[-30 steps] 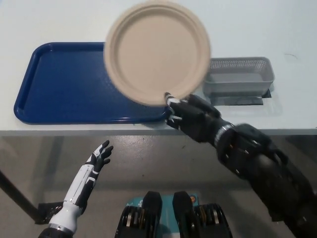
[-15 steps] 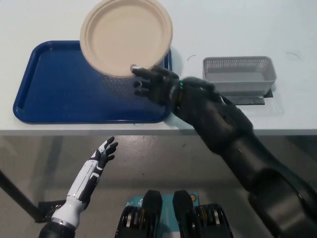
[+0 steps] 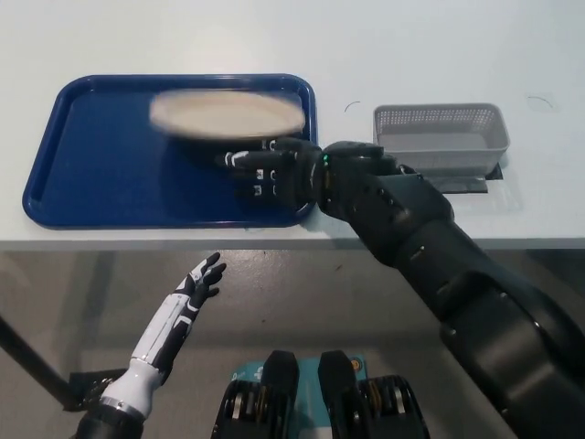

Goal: Use the right hand to pick up a plate from a leveled surface and place it into a tray on the left side

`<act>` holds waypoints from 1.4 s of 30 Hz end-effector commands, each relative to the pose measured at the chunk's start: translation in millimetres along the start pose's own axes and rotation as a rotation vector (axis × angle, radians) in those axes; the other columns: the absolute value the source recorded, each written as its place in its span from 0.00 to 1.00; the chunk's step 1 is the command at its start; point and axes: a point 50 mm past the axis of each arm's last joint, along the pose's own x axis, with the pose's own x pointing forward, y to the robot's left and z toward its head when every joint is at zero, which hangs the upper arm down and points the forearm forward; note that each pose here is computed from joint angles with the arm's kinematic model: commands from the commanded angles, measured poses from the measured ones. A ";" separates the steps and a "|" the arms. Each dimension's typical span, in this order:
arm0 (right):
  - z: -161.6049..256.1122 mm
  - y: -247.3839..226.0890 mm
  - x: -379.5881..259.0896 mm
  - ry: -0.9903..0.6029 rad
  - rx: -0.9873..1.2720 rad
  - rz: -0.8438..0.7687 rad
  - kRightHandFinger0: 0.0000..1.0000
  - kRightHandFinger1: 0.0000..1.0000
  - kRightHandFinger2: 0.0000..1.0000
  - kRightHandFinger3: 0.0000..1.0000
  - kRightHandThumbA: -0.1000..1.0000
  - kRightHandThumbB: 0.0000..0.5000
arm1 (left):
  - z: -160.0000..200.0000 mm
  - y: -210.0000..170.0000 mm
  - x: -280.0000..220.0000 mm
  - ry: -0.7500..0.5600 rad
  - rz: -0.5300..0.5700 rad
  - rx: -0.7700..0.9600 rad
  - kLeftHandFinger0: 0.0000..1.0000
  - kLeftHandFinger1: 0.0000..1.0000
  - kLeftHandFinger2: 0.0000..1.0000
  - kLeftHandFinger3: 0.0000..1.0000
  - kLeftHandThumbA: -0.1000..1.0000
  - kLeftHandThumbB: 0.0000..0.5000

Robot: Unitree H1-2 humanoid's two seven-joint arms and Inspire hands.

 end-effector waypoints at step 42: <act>-162.0 -55.2 -381.0 -1.172 -0.369 0.113 1.00 1.00 1.00 1.00 1.00 0.72 | 14.1 -4.9 31.6 -0.076 -0.062 0.019 1.00 1.00 1.00 1.00 1.00 1.00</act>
